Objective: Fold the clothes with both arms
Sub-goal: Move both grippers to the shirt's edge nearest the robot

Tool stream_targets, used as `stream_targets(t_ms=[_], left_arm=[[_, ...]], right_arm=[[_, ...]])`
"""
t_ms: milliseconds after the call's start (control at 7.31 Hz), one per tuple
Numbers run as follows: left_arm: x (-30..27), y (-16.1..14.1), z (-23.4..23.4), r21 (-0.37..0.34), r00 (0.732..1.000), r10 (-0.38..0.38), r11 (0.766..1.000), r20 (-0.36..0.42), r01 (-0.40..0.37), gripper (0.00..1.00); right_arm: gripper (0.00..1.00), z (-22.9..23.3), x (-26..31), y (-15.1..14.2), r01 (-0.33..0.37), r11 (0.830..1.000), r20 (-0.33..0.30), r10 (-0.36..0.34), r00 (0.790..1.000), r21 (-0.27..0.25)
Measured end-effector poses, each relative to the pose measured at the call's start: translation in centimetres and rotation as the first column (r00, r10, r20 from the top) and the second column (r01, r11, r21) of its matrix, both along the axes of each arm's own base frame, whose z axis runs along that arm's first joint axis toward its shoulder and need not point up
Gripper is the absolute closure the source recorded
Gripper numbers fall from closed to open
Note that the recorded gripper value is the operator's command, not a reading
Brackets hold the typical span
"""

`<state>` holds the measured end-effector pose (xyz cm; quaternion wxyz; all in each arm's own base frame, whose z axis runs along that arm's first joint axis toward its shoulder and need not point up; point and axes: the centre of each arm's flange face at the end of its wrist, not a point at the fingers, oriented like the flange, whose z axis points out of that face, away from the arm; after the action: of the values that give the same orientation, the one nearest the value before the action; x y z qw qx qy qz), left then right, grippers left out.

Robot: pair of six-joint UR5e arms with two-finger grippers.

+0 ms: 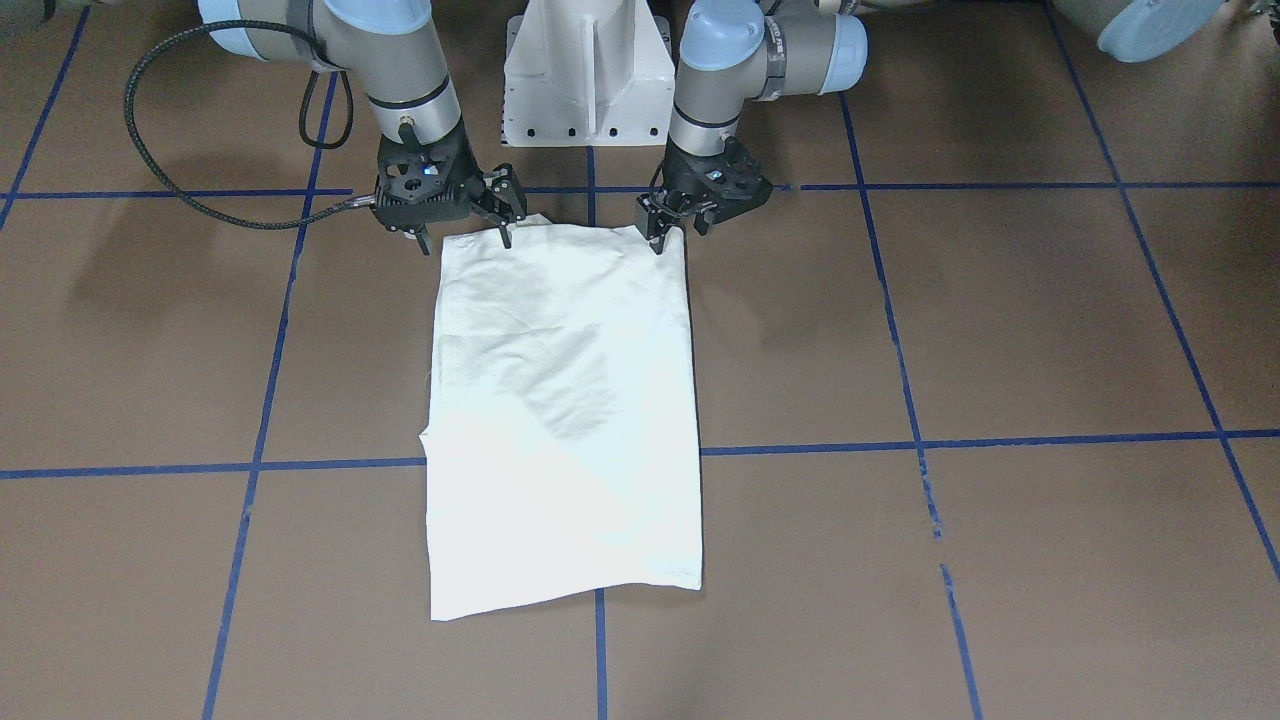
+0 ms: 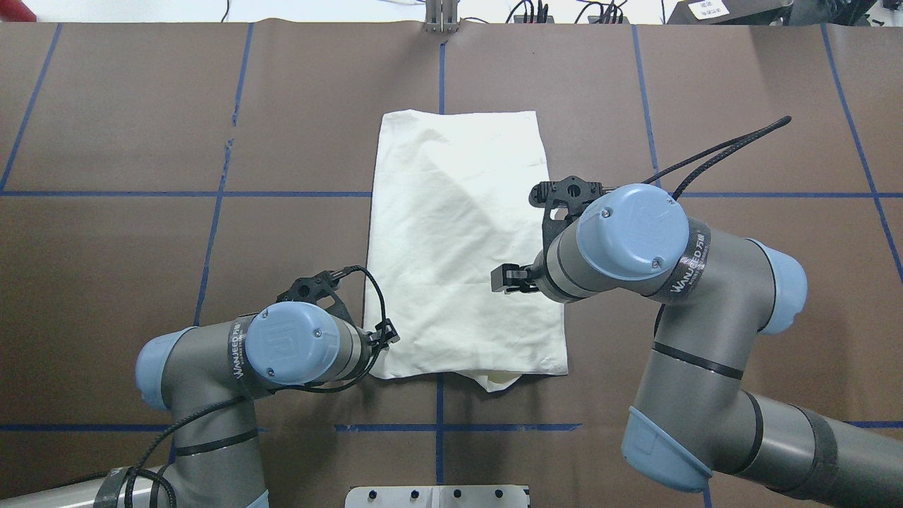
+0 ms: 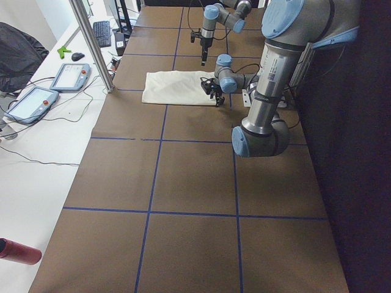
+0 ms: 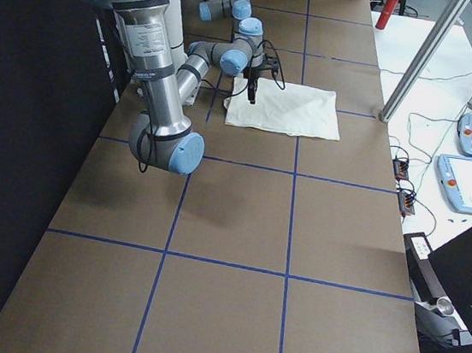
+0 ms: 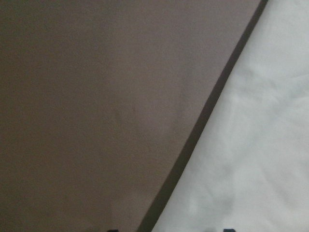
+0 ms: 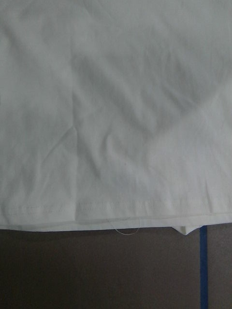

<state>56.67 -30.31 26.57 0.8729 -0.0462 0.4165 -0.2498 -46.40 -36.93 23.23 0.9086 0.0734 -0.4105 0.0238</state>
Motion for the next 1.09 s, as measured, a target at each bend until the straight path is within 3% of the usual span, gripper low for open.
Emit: stream_targets(t_ms=[1094], left_arm=[[0.69, 0.11, -0.46, 0.004, 1.000, 0.007, 1.000, 0.004, -0.007, 0.32]], right_arm=[[0.00, 0.70, 0.11, -0.05, -0.002, 1.000, -0.011, 0.002, 1.000, -0.006]])
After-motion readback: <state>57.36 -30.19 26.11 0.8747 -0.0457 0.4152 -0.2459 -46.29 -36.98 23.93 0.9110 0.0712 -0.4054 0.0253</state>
